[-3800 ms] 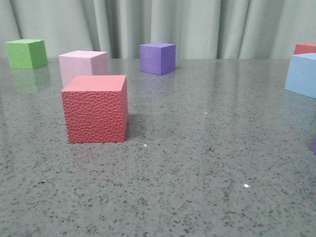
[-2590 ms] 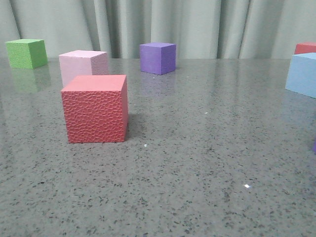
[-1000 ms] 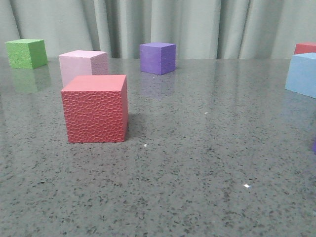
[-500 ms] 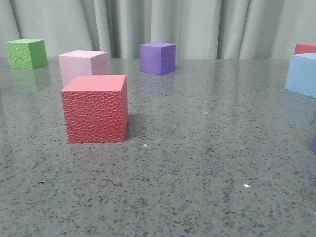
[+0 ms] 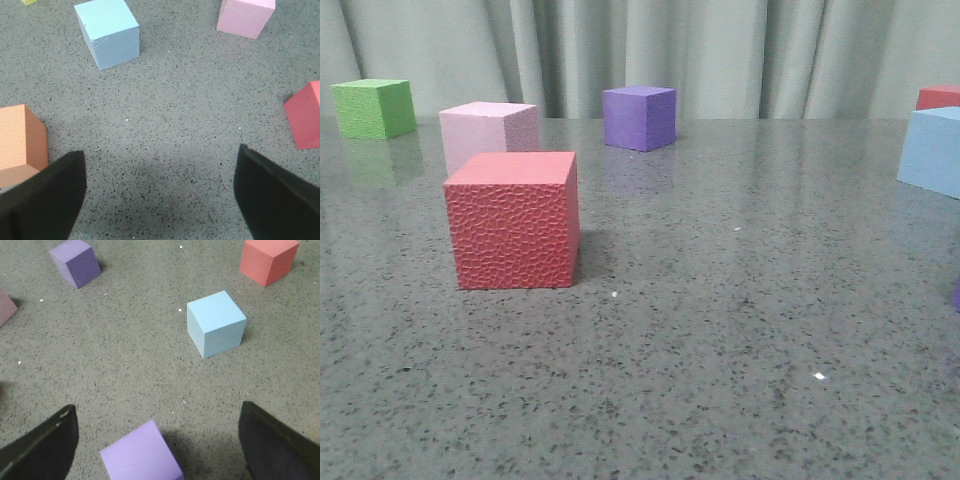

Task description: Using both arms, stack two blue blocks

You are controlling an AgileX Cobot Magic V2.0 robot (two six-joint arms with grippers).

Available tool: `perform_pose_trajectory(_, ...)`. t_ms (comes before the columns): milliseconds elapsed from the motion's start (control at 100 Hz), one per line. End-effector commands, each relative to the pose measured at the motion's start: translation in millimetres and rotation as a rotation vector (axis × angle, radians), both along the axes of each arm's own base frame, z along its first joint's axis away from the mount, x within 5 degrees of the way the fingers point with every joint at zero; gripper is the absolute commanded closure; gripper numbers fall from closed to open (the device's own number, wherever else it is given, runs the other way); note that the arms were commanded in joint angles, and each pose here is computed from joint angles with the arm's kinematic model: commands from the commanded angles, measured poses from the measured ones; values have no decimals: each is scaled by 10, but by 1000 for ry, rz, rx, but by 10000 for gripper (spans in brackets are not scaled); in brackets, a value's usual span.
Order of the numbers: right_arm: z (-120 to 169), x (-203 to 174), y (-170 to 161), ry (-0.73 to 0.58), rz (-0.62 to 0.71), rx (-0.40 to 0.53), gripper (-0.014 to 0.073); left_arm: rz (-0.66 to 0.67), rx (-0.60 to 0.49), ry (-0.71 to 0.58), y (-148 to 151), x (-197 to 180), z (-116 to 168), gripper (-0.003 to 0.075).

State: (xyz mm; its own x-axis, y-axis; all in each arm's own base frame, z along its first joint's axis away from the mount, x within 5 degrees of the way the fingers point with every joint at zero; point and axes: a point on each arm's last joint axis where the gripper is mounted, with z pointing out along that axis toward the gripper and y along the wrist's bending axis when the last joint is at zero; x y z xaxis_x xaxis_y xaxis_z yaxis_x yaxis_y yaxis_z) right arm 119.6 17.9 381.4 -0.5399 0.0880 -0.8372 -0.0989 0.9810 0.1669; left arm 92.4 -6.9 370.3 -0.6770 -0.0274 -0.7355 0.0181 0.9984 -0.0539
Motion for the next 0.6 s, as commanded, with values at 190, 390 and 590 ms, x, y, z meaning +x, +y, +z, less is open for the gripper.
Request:
perform_pose_trajectory(190, 352, 666, -75, 10, -45, -151, -49, 3, -11, -72, -3, 36, 120, 200)
perform_pose_trajectory(390, 428, 1122, -75, 57, -13, -238, -49, 3, -11, -72, -3, 36, 120, 207)
perform_pose_trajectory(590, 372, 1503, -86, 113, 40, -305, -49, 3, -11, -72, -3, 36, 120, 207)
